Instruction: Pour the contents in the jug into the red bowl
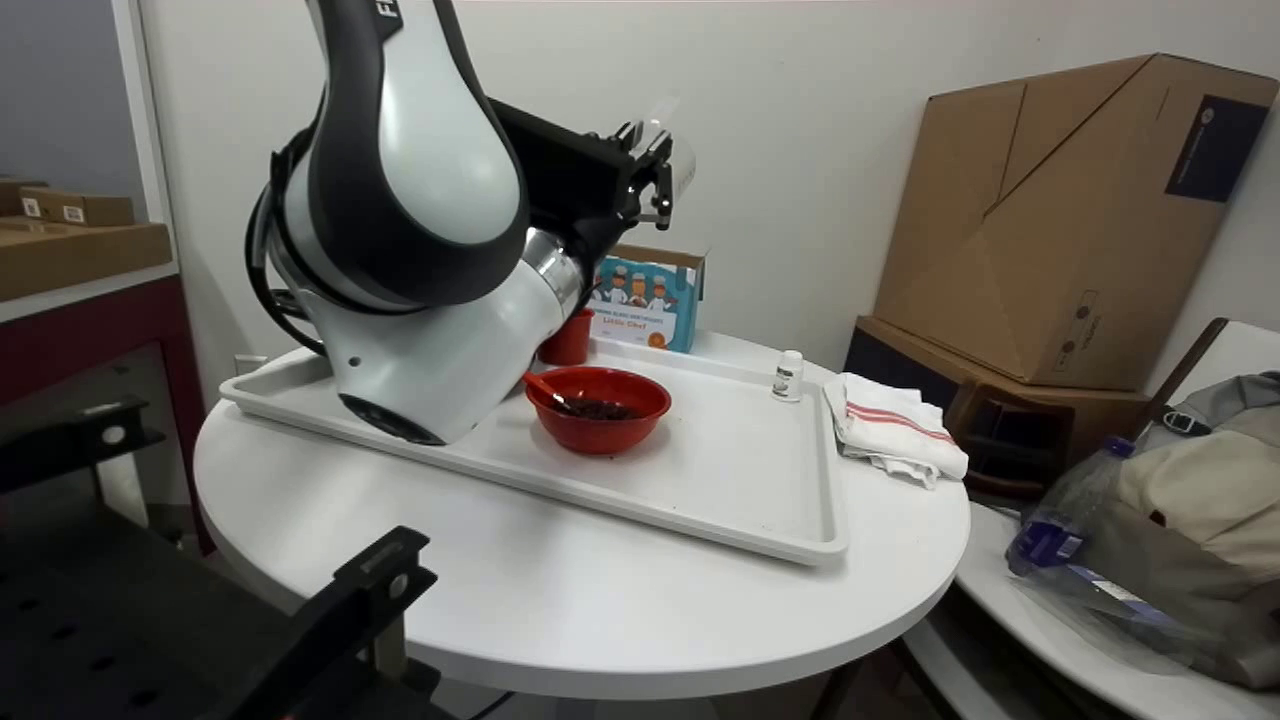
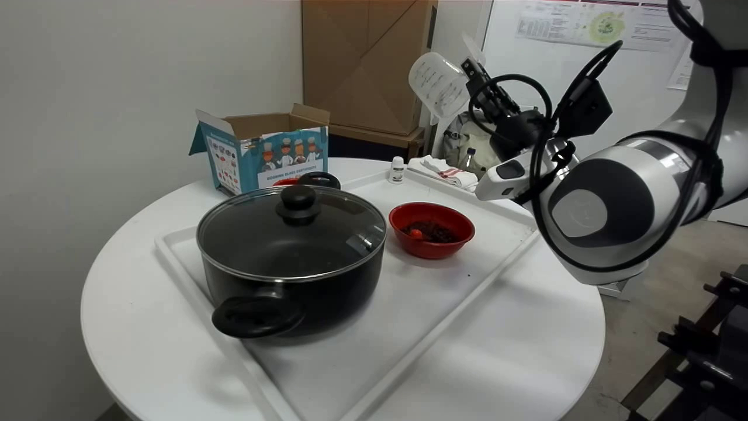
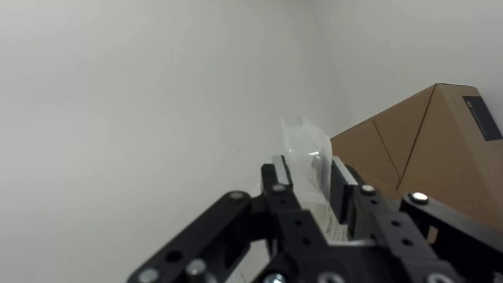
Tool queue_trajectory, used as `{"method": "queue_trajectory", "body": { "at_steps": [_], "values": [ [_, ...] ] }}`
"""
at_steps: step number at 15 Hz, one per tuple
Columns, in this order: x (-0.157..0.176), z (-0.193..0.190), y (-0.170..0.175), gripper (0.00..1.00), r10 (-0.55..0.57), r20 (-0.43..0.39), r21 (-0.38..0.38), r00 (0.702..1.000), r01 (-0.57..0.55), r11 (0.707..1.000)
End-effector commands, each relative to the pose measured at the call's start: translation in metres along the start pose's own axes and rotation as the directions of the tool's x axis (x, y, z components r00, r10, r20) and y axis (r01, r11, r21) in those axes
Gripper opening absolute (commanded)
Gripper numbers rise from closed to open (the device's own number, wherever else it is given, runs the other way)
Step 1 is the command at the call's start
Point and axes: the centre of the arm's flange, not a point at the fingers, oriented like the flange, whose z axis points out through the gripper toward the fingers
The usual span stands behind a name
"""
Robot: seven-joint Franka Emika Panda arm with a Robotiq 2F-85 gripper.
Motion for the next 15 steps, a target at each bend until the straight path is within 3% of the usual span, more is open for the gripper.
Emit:
{"method": "queue_trajectory", "body": {
  "at_steps": [1,3,8,11,15],
  "values": [
    [0.002,0.001,-0.005,0.1,0.0,0.029,-0.03,1.0,0.0,1.0],
    [0.001,0.001,-0.005,0.1,-0.008,0.036,-0.002,0.999,0.008,1.0],
    [0.005,0.008,-0.013,0.1,0.026,0.053,0.21,0.998,-0.037,0.977],
    [0.006,0.014,-0.016,0.09,0.081,0.078,0.351,0.994,-0.103,0.931],
    [0.005,0.024,-0.017,0.09,0.139,0.128,0.526,0.982,-0.186,0.83]
  ]
}}
